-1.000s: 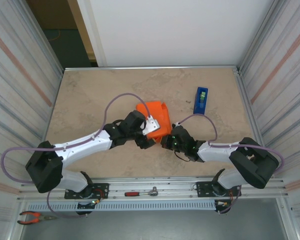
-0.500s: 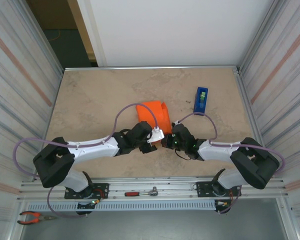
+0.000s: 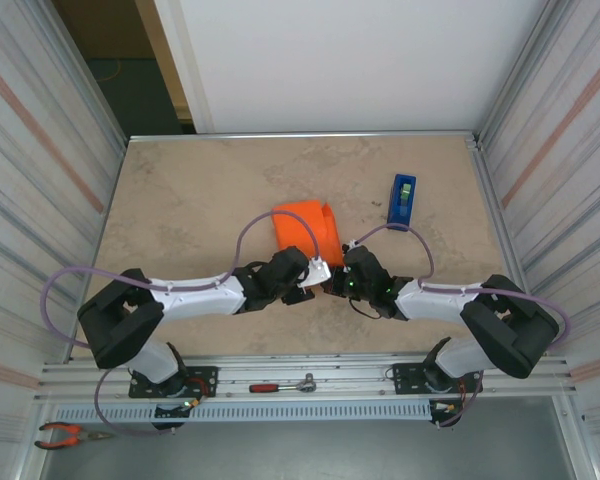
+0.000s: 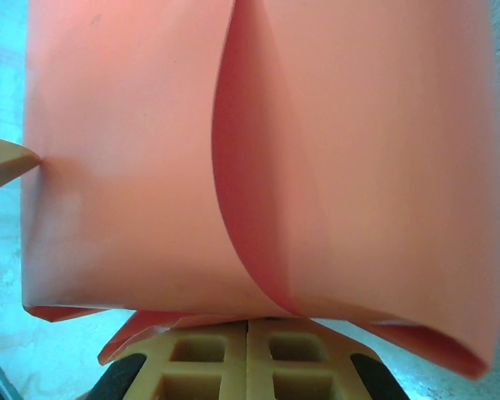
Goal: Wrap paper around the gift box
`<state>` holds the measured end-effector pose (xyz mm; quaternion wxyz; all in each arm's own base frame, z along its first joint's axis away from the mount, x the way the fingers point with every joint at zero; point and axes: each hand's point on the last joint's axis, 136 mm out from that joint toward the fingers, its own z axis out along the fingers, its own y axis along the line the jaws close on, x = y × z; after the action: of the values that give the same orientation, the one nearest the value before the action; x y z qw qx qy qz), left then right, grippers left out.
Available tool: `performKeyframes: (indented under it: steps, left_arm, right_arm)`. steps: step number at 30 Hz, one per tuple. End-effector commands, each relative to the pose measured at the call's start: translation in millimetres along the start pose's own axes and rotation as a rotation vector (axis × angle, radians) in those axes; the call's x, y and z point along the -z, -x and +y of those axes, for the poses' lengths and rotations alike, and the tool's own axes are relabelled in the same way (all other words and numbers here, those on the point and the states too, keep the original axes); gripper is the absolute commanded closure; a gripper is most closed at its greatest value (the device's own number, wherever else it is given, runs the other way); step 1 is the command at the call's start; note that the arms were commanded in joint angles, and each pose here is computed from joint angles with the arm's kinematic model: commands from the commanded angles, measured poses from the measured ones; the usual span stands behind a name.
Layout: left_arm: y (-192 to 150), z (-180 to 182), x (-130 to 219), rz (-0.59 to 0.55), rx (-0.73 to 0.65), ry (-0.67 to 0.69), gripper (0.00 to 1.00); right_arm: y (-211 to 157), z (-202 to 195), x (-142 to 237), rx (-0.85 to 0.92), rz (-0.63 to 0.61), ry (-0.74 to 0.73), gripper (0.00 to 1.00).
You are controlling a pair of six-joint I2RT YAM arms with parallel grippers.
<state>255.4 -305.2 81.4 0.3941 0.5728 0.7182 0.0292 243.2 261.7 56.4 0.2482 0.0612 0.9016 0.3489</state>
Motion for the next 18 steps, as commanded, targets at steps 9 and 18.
performKeyframes:
  steps: [9, 18]
  left_arm:
    - [-4, -2, -7, 0.014, -0.002, 0.011, 0.36]
    - [-9, -7, -13, 0.04, -0.001, 0.002, 0.46]
  right_arm:
    - [10, 11, 0, 0.007, -0.017, 0.029, 1.0]
    - [12, 12, 7, 0.0, -0.028, 0.04, 1.0]
